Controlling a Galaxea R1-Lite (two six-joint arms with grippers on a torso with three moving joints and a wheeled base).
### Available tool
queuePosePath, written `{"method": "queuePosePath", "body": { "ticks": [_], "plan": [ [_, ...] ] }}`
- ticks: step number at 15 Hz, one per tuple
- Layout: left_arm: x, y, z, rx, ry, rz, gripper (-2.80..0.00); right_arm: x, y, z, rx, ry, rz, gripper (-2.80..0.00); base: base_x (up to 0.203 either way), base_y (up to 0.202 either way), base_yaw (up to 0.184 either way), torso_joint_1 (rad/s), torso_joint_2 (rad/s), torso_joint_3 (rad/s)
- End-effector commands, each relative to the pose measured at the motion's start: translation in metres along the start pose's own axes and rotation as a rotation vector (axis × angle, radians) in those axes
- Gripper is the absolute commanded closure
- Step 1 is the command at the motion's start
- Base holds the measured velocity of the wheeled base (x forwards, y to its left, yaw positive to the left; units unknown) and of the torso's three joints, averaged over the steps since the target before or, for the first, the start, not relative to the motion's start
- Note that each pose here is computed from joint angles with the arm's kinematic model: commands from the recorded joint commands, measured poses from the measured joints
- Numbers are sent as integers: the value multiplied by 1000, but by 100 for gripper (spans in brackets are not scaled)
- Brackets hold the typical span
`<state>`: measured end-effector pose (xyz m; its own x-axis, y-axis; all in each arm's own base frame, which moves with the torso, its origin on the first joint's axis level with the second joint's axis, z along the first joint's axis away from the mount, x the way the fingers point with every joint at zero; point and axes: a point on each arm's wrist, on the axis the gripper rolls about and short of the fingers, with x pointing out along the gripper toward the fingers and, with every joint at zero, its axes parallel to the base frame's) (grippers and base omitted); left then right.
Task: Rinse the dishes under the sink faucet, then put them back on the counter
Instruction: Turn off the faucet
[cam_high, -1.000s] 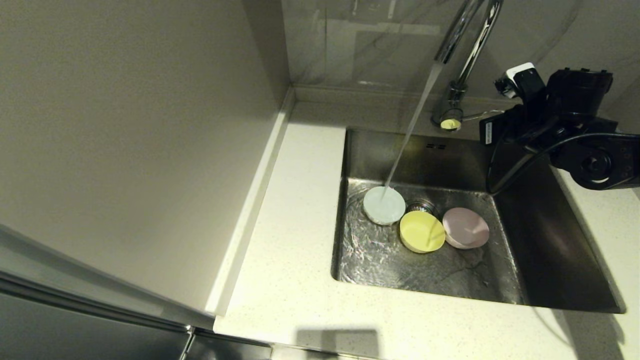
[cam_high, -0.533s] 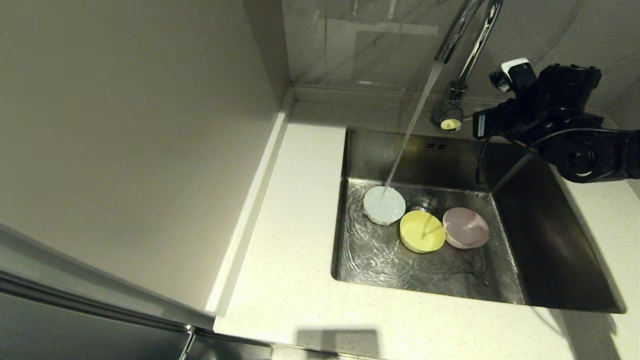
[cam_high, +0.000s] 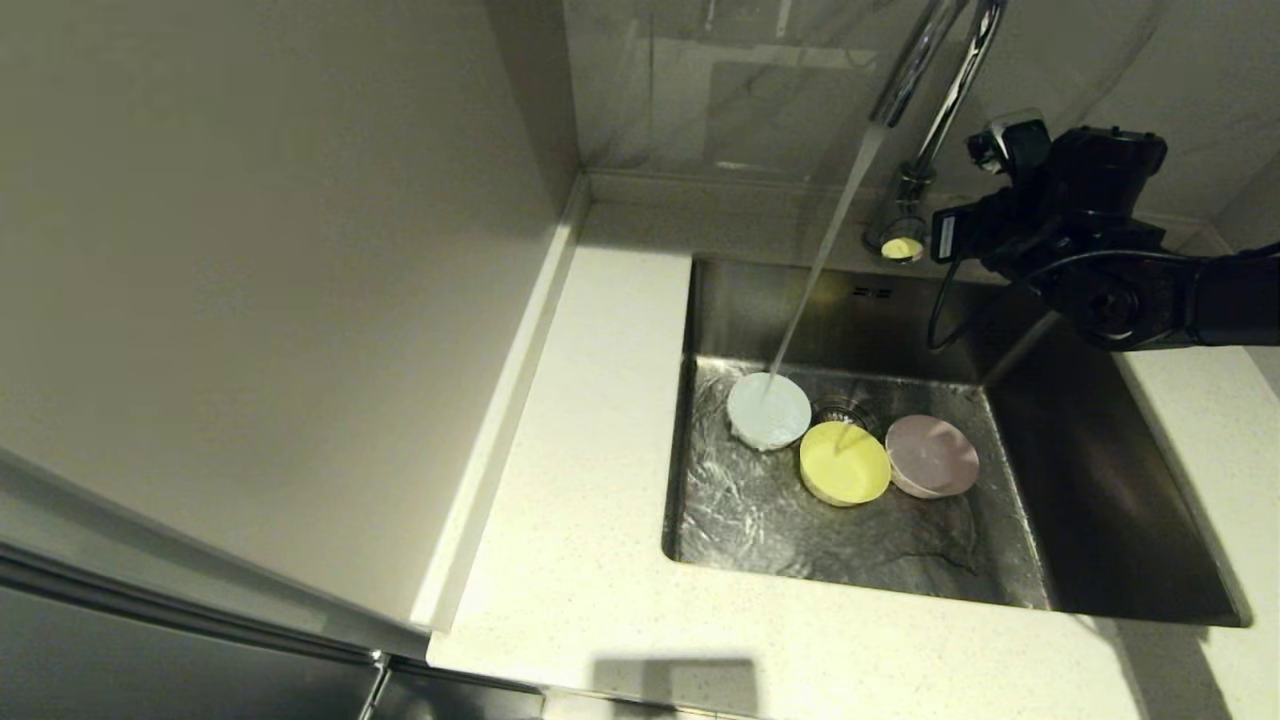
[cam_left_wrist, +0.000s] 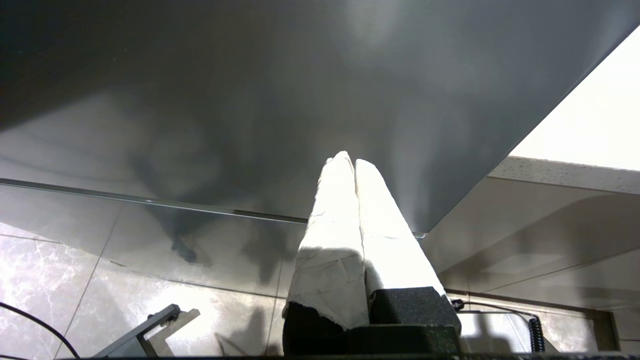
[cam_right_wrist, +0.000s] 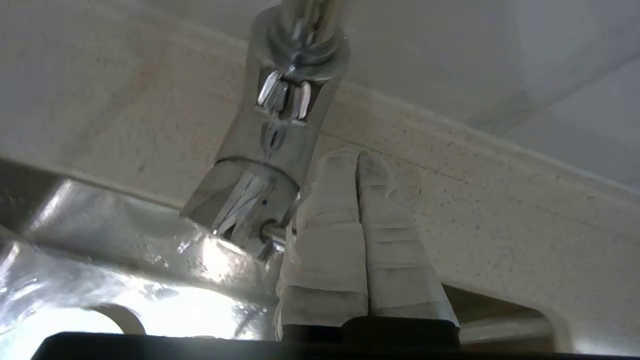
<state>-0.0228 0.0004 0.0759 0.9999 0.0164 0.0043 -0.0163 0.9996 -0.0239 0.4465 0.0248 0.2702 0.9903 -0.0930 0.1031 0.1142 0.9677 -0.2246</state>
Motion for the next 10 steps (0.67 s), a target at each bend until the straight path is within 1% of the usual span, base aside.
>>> {"method": "queuePosePath", "body": {
  "ticks": [1, 3, 4, 5, 6, 8, 9, 10],
  "plan": [
    [0, 0, 0, -1, -2, 0, 0, -6, -3, 13, 30, -30, -5, 0, 0, 0, 0, 0, 0, 0],
    [0, 0, 0, -1, -2, 0, 0, -16, -9, 30, 61, -51, -9, 0, 0, 0, 0, 0, 0, 0],
    [0, 0, 0, -1, -2, 0, 0, -25, -13, 41, 77, -51, -8, 0, 0, 0, 0, 0, 0, 0],
    [0, 0, 0, -1, -2, 0, 0, -35, -17, 51, 98, -32, -2, 0, 0, 0, 0, 0, 0, 0],
    [0, 0, 0, -1, -2, 0, 0, -46, -20, 57, 115, 20, 9, 0, 0, 0, 0, 0, 0, 0],
    [0, 0, 0, -1, -2, 0, 0, -65, -24, 59, 154, 177, 35, 0, 0, 0, 0, 0, 0, 0],
    [0, 0, 0, -1, -2, 0, 0, -67, -24, 56, 176, 219, 33, 0, 0, 0, 0, 0, 0, 0],
    [0, 0, 0, -1, -2, 0, 0, -66, -22, 48, 173, 247, 28, 0, 0, 0, 0, 0, 0, 0]
  ]
}}
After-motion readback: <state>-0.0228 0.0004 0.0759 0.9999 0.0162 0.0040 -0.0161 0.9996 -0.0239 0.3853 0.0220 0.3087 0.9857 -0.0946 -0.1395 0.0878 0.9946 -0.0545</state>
